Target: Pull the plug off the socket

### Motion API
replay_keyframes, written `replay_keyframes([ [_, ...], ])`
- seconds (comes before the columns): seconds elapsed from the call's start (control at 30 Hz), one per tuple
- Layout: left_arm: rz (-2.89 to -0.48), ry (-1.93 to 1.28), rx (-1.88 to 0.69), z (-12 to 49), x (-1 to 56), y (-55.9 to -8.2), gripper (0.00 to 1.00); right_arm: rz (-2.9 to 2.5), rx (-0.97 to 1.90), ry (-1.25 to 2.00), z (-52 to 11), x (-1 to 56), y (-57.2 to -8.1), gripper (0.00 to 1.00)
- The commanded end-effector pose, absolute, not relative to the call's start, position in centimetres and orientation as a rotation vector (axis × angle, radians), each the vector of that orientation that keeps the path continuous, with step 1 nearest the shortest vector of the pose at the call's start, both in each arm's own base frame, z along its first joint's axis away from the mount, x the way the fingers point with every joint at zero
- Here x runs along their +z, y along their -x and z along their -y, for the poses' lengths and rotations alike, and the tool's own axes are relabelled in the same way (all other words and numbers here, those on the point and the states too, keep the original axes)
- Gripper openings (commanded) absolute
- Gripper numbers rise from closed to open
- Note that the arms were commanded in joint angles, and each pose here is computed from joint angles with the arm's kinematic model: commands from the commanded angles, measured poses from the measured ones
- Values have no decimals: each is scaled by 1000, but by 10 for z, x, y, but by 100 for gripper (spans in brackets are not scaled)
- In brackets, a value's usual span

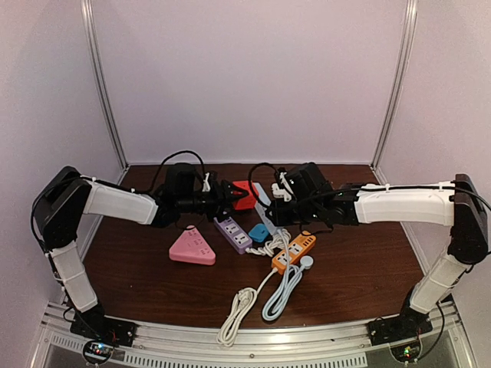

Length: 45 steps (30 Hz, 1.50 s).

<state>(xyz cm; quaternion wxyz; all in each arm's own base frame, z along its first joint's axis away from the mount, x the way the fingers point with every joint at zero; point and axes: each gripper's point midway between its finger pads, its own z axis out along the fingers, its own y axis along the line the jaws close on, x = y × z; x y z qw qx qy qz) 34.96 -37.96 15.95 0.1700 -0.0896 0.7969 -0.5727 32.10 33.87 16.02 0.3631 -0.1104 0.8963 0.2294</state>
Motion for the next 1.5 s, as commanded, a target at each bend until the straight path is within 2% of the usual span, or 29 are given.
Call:
replay_keyframes([
  [0.0,-2232,207,-1652,376,175,-342,6,-2214,435,41,-288,178,-360,2],
  [0.47,-2231,196,-1642,370,181,-336,6,-2207,360,-20,-256,174,-367,2],
  [1.13,-2243,174,-1643,368,187,-331,6,-2187,315,-52,-247,176,-373,2],
  [1.27,-2301,144,-1542,358,178,-335,6,-2198,320,-89,-235,174,-375,2],
  [1.47,-2457,105,-1209,314,152,-345,5,-2204,450,-160,-212,165,-378,3],
])
